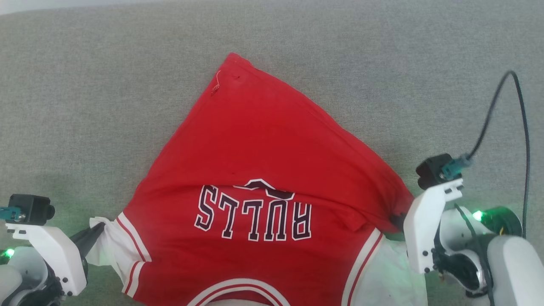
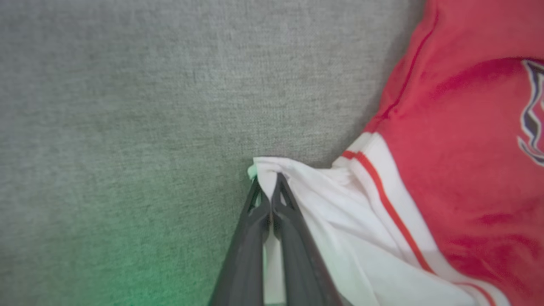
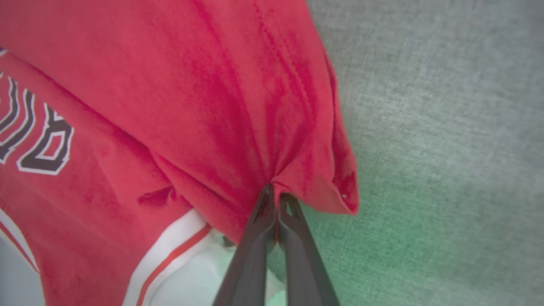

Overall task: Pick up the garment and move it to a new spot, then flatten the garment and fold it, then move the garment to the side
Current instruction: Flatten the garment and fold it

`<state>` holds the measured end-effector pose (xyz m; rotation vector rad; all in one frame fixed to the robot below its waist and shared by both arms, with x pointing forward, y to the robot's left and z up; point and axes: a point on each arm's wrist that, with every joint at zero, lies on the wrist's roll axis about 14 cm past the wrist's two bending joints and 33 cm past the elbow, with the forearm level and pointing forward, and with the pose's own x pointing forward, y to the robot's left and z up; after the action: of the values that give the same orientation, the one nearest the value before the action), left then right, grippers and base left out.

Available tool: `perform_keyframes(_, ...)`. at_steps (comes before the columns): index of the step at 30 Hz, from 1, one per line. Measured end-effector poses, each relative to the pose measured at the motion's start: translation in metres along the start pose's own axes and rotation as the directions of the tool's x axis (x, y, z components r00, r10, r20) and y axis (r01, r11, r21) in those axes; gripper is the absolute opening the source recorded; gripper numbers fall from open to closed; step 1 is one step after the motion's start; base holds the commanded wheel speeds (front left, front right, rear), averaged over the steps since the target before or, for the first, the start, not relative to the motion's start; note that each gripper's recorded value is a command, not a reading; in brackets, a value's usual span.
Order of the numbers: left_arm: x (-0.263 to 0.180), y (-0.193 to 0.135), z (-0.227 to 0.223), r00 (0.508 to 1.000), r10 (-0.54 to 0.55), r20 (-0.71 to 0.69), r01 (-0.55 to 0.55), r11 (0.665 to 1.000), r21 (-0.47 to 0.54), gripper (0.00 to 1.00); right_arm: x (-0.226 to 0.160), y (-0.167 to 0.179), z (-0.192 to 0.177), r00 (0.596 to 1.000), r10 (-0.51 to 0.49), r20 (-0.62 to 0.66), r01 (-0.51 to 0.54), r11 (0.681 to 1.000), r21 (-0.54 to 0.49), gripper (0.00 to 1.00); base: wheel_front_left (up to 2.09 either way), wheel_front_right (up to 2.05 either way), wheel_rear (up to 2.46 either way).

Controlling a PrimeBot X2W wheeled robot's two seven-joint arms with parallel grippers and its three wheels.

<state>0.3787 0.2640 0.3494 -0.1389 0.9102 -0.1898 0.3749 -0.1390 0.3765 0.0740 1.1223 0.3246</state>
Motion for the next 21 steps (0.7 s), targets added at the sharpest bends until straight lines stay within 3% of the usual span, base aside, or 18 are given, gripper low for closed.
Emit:
perform_keyframes(6, 0.000, 0.000, 0.001, 1.000, -0.001, 0.007, 0.001, 1.000, -0.007, 0.00, 0.008, -0.001, -0.013, 1.000, -0.014, 0.008, 0.014, 0.999, 0.046, 0.00, 0.00, 0.00, 0.00)
perform_keyframes(8, 0.000, 0.000, 0.001, 1.000, 0.000, 0.011, 0.000, 1.000, -0.010, 0.00, 0.011, -0.002, -0.014, 1.000, -0.018, 0.022, 0.017, 0.998, 0.055, 0.60, 0.00, 0.00, 0.00)
perform_keyframes(9, 0.000, 0.000, 0.002, 1.000, 0.001, 0.014, -0.001, 1.000, -0.012, 0.00, 0.013, -0.002, -0.014, 1.000, -0.017, 0.025, 0.016, 0.998, 0.056, 1.00, 0.00, 0.00, 0.00)
perform_keyframes(21, -0.007, -0.005, 0.010, 0.998, -0.004, 0.069, 0.006, 1.000, -0.027, 0.00, -0.020, 0.015, 0.039, 0.971, -0.009, 0.238, 0.016, 0.999, -0.030, 1.00, 0.00, 0.00, 0.00)
